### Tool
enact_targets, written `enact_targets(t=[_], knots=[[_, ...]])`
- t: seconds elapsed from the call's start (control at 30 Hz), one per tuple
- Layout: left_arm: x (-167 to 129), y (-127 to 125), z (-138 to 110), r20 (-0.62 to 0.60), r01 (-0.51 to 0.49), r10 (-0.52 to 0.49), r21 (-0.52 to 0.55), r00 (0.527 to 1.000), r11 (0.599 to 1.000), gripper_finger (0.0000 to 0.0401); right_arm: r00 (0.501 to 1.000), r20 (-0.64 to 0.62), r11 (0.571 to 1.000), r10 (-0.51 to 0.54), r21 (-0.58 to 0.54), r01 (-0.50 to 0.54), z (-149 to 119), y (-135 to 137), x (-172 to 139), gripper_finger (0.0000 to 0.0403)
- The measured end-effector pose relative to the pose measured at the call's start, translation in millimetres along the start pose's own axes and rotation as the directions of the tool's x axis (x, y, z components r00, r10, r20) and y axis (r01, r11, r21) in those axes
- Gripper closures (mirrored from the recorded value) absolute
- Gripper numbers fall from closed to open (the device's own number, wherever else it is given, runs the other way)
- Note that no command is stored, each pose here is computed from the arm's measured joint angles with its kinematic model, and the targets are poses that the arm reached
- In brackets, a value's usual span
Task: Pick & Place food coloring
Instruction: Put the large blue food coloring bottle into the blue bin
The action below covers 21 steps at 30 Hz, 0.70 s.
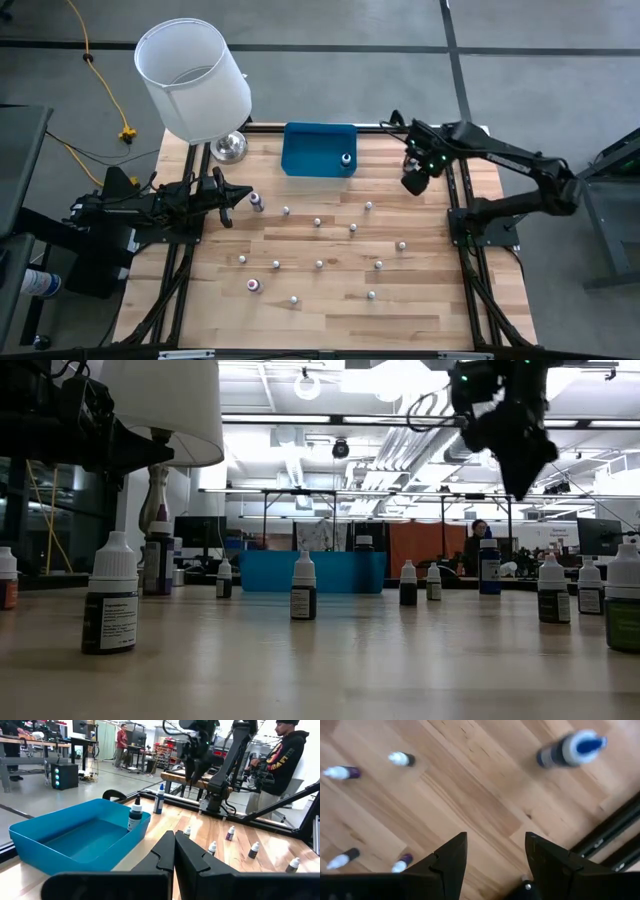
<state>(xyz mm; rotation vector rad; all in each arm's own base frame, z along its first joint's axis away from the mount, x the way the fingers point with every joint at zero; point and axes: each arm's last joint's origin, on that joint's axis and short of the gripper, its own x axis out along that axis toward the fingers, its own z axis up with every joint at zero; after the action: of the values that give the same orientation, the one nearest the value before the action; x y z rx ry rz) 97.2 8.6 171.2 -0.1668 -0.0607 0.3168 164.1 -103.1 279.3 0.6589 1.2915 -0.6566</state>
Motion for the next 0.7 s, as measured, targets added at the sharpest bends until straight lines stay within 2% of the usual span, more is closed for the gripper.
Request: enact_targets(t=[0.1, 0.7], knots=[[0, 0, 0, 0.0, 0.001, -0.001, 0.0, 1.0, 1.0, 0.0401, 1.0, 0.003, 0.999, -0.015, 0.03, 0.014, -6, -6, 7, 0.0212], [0, 0, 0, 0.0, 0.002, -0.002, 0.0, 1.0, 1.0, 0.0401, 0.999, 0.034, 0.995, -0.041, 0.094, 0.037, 0, -23, 11, 0.0212]])
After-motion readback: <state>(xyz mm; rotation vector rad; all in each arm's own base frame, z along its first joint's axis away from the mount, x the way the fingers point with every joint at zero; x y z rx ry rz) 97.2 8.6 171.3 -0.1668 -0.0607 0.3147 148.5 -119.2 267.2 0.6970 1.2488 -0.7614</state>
